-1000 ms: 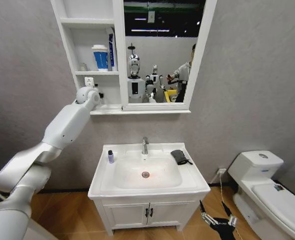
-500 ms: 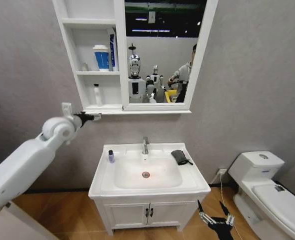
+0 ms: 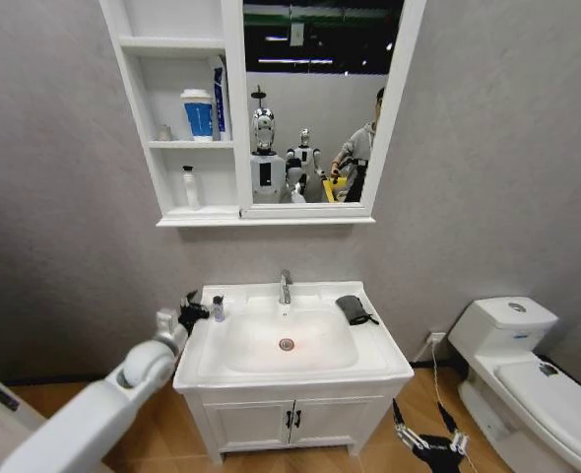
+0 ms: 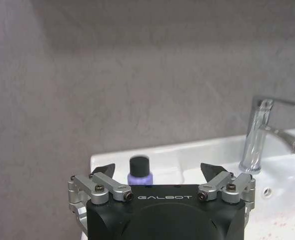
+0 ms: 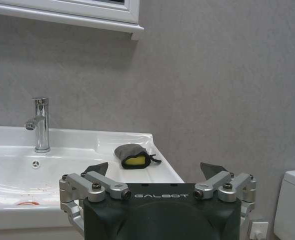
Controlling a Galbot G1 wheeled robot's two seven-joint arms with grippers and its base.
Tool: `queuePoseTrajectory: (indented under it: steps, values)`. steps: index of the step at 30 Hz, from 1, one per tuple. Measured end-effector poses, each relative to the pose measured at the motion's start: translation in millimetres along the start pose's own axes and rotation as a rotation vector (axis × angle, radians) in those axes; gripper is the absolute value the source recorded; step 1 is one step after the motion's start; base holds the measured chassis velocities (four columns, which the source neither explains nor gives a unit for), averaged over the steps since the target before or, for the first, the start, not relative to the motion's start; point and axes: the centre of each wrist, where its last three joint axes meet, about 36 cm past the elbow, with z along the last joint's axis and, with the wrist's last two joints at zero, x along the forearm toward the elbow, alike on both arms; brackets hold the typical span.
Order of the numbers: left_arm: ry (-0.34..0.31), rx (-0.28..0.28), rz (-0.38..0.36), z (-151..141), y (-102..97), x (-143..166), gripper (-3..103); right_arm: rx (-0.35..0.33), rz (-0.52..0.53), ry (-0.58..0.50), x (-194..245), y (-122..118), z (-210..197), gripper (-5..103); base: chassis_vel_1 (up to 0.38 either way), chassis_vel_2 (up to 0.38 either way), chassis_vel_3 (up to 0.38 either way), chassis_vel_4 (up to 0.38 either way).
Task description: Move facial cleanser and shampoo from washbasin to cabinet, then wipe washbasin with towel.
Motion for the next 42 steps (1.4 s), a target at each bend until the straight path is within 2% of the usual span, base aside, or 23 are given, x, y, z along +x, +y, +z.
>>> queuePoseTrajectory:
  steps: [4,10,11,18,23,25,30,33,34,37,39,40,41,42]
  values:
    - [0.018,0.022,-0.037,19,-9.7,-19,97,-0.001,-0.001,-0.005,-1,-1,-4,100,0.000,0.000,0.000,0.000]
    - [0.035,0.006,-0.070,33,-15.5,-47,98,0.004,0.001,-0.004,-3,-8,-5,100,0.000,0.000,0.000,0.000]
    - [0.029,-0.011,-0.081,37,-16.5,-55,98,0.007,0.006,-0.003,-3,-11,-6,100,0.000,0.000,0.000,0.000]
    - [0.035,-0.033,-0.116,52,-14.4,-79,98,0.016,0.030,0.005,-2,-24,-4,100,0.000,0.000,0.000,0.000]
    - [0.042,-0.031,-0.134,53,-14.4,-96,98,0.020,0.035,0.009,-3,-28,-2,100,0.000,0.000,0.000,0.000]
    - [0.043,-0.033,-0.134,51,-14.9,-103,101,0.020,0.036,0.009,-4,-28,-2,100,0.000,0.000,0.000,0.000]
    - [0.051,-0.025,-0.147,46,-19.0,-123,96,0.018,0.037,0.013,-6,-28,-2,100,0.000,0.000,0.000,0.000]
    - [0.071,-0.014,-0.160,44,-22.7,-132,81,0.015,0.041,0.014,-6,-28,-2,100,0.000,0.000,0.000,0.000]
    - [0.071,-0.014,-0.160,44,-22.7,-132,81,0.015,0.041,0.014,-6,-28,-2,100,0.000,0.000,0.000,0.000]
    - [0.078,-0.006,-0.167,46,-24.1,-137,64,0.017,0.048,0.017,-6,-31,-1,100,0.000,0.000,0.000,0.000]
    - [0.078,-0.005,-0.167,46,-24.2,-137,64,0.017,0.049,0.017,-6,-32,0,100,0.000,0.000,0.000,0.000]
    - [0.077,-0.004,-0.168,46,-24.0,-137,54,0.016,0.052,0.018,-6,-32,0,100,0.000,0.000,0.000,0.000]
    - [0.077,-0.004,-0.168,46,-24.0,-137,54,0.016,0.052,0.018,-6,-32,0,100,0.000,0.000,0.000,0.000]
    - [0.076,-0.004,-0.166,46,-23.9,-136,48,0.015,0.052,0.017,-7,-32,0,100,0.000,0.000,0.000,0.000]
